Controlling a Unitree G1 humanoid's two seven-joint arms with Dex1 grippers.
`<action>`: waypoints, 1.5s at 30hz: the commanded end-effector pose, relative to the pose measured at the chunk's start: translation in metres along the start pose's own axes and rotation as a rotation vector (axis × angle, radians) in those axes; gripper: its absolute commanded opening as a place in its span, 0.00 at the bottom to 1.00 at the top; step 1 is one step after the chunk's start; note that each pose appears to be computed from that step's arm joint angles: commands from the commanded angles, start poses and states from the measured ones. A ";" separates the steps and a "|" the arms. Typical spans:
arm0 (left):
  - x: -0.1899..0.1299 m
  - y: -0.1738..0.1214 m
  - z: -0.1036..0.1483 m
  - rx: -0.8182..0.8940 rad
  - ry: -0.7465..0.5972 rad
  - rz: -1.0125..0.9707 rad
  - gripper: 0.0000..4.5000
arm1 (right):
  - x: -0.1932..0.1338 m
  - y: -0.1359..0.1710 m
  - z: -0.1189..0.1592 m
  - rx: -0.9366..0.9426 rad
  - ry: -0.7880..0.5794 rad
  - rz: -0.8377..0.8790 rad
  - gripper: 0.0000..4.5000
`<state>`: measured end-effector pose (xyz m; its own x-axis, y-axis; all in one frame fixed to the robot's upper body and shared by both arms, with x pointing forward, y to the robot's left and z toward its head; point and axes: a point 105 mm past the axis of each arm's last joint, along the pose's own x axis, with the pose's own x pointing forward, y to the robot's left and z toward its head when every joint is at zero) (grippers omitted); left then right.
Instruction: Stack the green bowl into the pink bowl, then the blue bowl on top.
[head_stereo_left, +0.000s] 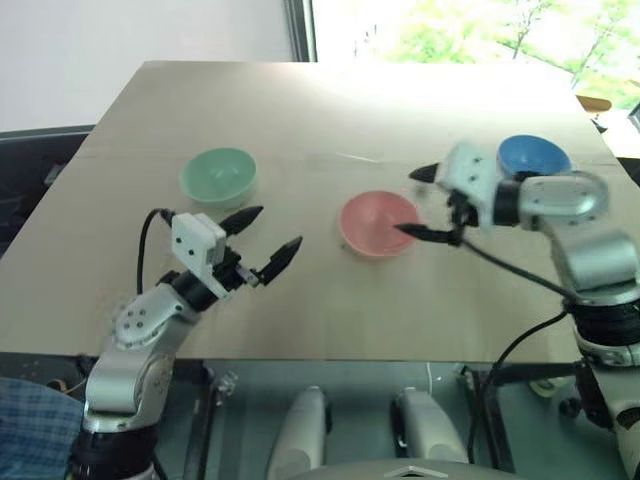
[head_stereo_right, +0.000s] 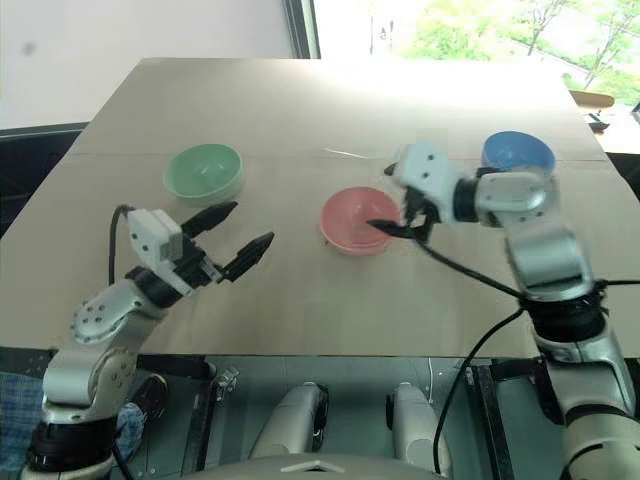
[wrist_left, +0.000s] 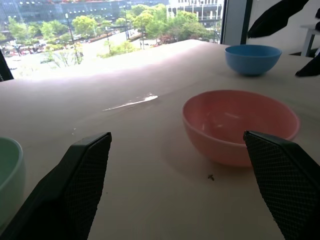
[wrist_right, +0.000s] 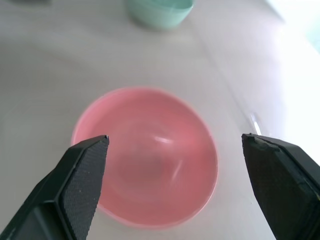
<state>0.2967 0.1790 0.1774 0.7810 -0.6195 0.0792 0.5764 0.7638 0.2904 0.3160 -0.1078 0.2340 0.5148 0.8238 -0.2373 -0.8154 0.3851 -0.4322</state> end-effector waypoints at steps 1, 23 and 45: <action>0.008 0.032 -0.010 0.180 0.126 0.081 1.00 | -0.038 -0.001 0.018 0.100 -0.171 -0.029 0.99; 0.041 0.093 -0.058 0.333 0.417 0.097 1.00 | -0.088 0.013 0.023 0.164 -0.266 -0.089 0.99; 0.057 0.082 -0.036 0.364 0.288 0.056 0.00 | -0.092 0.009 0.017 0.167 -0.266 -0.102 1.00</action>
<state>0.3963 0.2293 0.1458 0.8851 -0.4005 -0.2371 0.4600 0.6747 0.5773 0.2609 -0.1717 0.2582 0.5320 0.8463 0.0285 -0.8172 0.5219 -0.2443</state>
